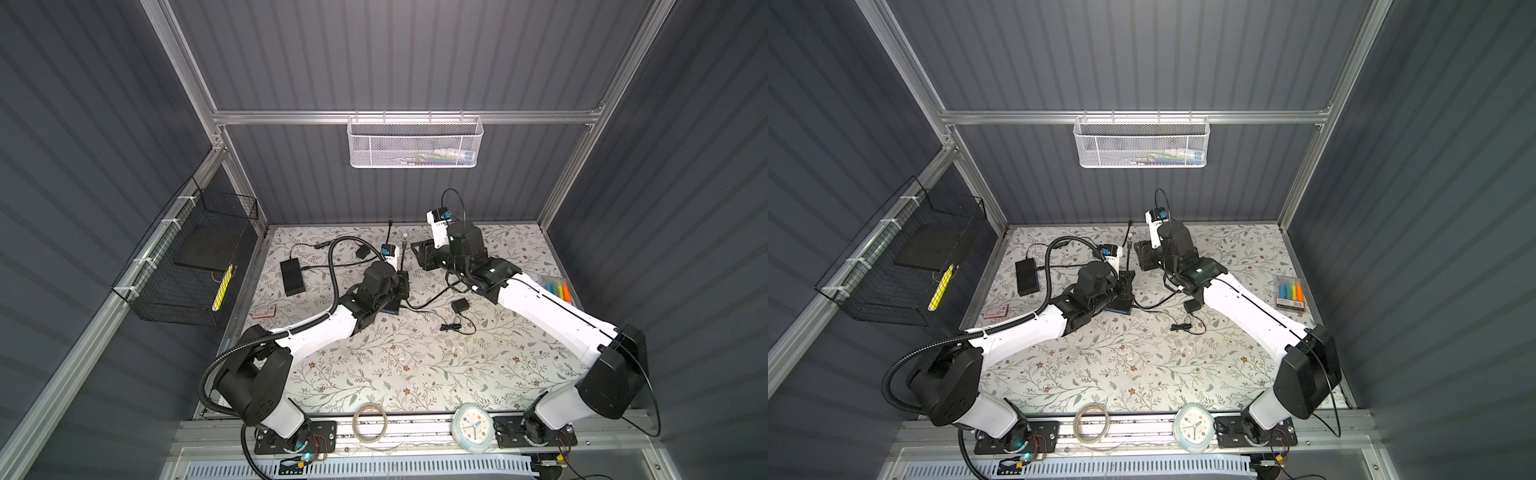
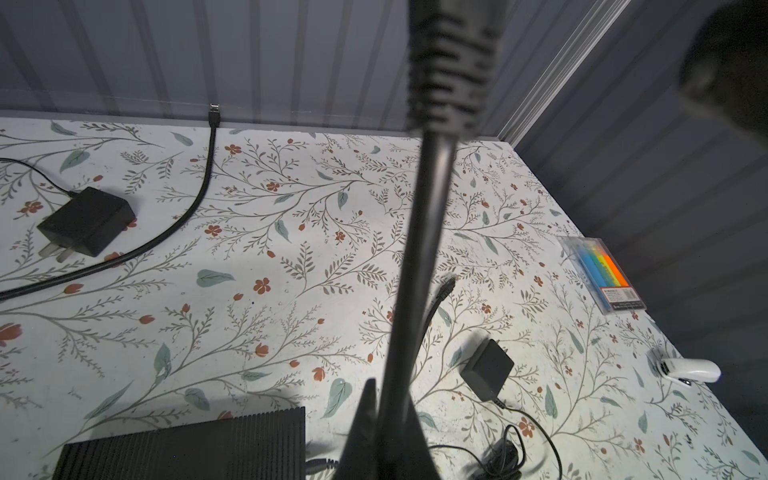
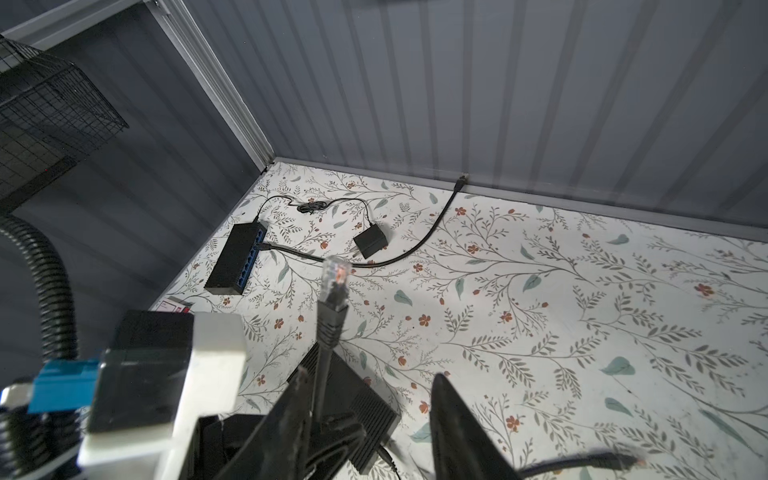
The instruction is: Insert the plug into the switch port
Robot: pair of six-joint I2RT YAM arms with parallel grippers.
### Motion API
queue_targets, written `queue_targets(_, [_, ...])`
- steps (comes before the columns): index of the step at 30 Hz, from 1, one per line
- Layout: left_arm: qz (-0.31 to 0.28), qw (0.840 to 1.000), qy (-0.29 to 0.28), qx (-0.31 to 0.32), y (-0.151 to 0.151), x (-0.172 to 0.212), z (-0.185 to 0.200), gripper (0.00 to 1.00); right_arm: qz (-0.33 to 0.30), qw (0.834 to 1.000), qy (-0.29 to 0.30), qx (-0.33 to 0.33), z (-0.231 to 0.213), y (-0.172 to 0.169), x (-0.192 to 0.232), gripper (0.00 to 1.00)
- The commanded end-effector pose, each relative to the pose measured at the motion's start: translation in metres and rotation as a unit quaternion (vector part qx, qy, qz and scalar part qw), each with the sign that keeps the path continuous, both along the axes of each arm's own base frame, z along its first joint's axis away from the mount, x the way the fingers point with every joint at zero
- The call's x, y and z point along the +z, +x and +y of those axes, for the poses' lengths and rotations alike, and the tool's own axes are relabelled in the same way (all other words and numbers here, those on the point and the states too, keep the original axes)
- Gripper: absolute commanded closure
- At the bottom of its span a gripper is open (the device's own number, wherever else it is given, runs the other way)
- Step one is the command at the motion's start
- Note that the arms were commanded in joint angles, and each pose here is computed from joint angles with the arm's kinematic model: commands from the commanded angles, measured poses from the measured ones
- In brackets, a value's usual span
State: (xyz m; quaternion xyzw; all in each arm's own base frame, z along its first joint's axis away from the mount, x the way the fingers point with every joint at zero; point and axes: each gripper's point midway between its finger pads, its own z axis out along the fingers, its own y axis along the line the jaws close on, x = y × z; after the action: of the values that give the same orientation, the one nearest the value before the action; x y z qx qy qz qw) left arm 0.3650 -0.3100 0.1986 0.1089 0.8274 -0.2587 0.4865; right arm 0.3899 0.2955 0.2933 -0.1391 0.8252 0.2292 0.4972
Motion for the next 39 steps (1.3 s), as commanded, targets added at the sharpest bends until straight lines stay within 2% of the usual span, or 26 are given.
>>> queue_targets(1, [-0.012,1.000,0.008,0.027,0.004,0.011,0.003,1.00,0.006,0.999,-0.005,-0.035,0.005,0.008,-0.007,0.52])
queue_targets(7, [-0.010,0.999,0.008,0.031,0.004,0.010,0.000,1.00,0.020,0.999,-0.008,-0.032,0.014,0.011,-0.016,0.54])
queue_targets(14, [-0.004,1.000,0.004,0.029,0.003,0.007,-0.002,1.00,0.023,0.999,-0.009,-0.038,0.015,0.015,-0.018,0.62])
queue_targets(30, [0.006,1.000,-0.006,0.018,0.000,0.004,-0.013,1.00,0.040,0.999,0.005,-0.031,0.029,0.023,-0.027,0.62])
queue_targets(34, [0.005,1.000,-0.007,0.019,-0.001,0.005,-0.012,1.00,0.042,0.998,0.000,-0.036,0.029,0.026,-0.030,0.69])
queue_targets(37, [0.006,1.000,-0.003,0.024,-0.001,0.003,-0.009,1.00,0.038,0.998,-0.002,-0.039,0.027,0.026,-0.028,0.79])
queue_targets(39, [0.007,1.000,-0.004,0.028,-0.001,0.002,-0.008,1.00,0.036,0.999,-0.005,-0.037,0.027,0.025,-0.026,0.90])
